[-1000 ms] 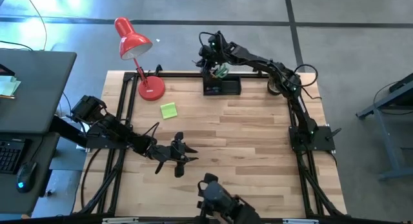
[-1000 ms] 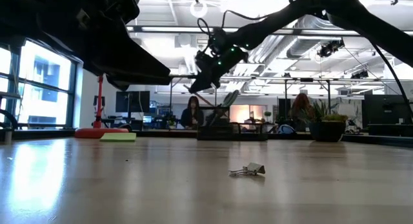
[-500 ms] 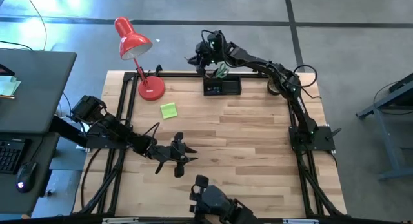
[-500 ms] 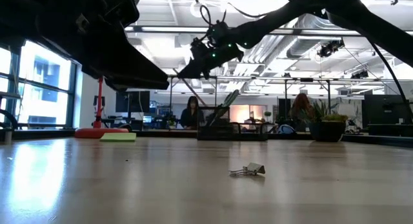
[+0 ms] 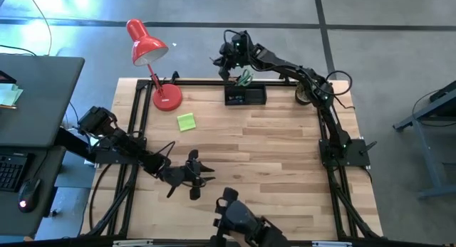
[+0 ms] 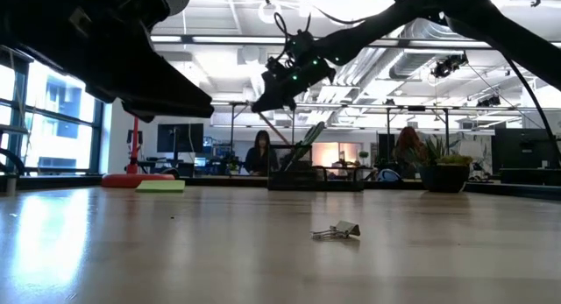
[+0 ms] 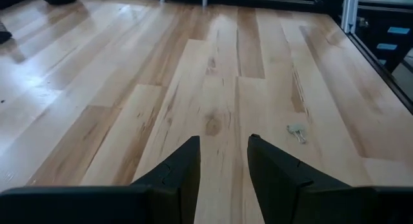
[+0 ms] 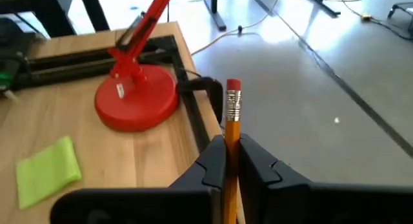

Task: Pick and place office supplies into organizer
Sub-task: Put the pencil into the desk organizer

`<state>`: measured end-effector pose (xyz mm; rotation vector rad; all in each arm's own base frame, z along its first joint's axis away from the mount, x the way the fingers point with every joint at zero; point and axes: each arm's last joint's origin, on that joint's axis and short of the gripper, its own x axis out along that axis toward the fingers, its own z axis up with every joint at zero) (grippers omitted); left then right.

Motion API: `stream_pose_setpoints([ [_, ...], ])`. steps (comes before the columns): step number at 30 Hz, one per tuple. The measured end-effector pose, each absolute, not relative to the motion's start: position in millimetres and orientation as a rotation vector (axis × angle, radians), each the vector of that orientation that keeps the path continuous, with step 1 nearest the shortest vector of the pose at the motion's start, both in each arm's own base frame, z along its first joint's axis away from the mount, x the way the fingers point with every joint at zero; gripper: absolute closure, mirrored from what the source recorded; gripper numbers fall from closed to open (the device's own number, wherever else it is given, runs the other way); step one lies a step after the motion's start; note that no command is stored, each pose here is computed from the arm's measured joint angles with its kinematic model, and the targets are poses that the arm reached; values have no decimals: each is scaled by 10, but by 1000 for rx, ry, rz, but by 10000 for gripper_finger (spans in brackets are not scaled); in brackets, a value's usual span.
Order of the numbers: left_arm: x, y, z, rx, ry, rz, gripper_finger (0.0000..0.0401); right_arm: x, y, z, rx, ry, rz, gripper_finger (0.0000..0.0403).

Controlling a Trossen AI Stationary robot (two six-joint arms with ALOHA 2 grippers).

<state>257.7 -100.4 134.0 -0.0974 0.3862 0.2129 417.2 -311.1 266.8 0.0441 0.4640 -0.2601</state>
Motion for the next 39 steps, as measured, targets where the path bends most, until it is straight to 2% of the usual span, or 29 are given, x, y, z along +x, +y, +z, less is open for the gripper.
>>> stream_pose_setpoints([
  [7, 2581, -991, 1343, -134, 374, 240, 288, 4133, -3145, 2728, 186, 457, -295, 389],
  [12, 2581, -991, 1344, -130, 375, 239, 288, 4135, -3081, 2780, 39, 517, -192, 398],
  [16, 2580, -985, 1345, -106, 371, 256, 288, 4186, -3027, 2779, 19, 569, -357, 396],
  [20, 2582, -983, 1348, -86, 369, 257, 288, 4196, -2980, 2775, -4, 602, -368, 396],
  [23, 2583, -983, 1350, -72, 370, 254, 288, 4211, -2894, 2930, -43, 564, -391, 396],
  [30, 2582, -984, 1349, -63, 372, 251, 288, 4142, -2510, 3567, -112, 419, -410, 399],
  [36, 2582, -987, 1349, -77, 371, 249, 288, 4038, -2446, 3724, -81, 406, -419, 400],
  [39, 2582, -992, 1348, -88, 374, 235, 288, 4092, -2383, 3814, -81, 313, -371, 401],
])
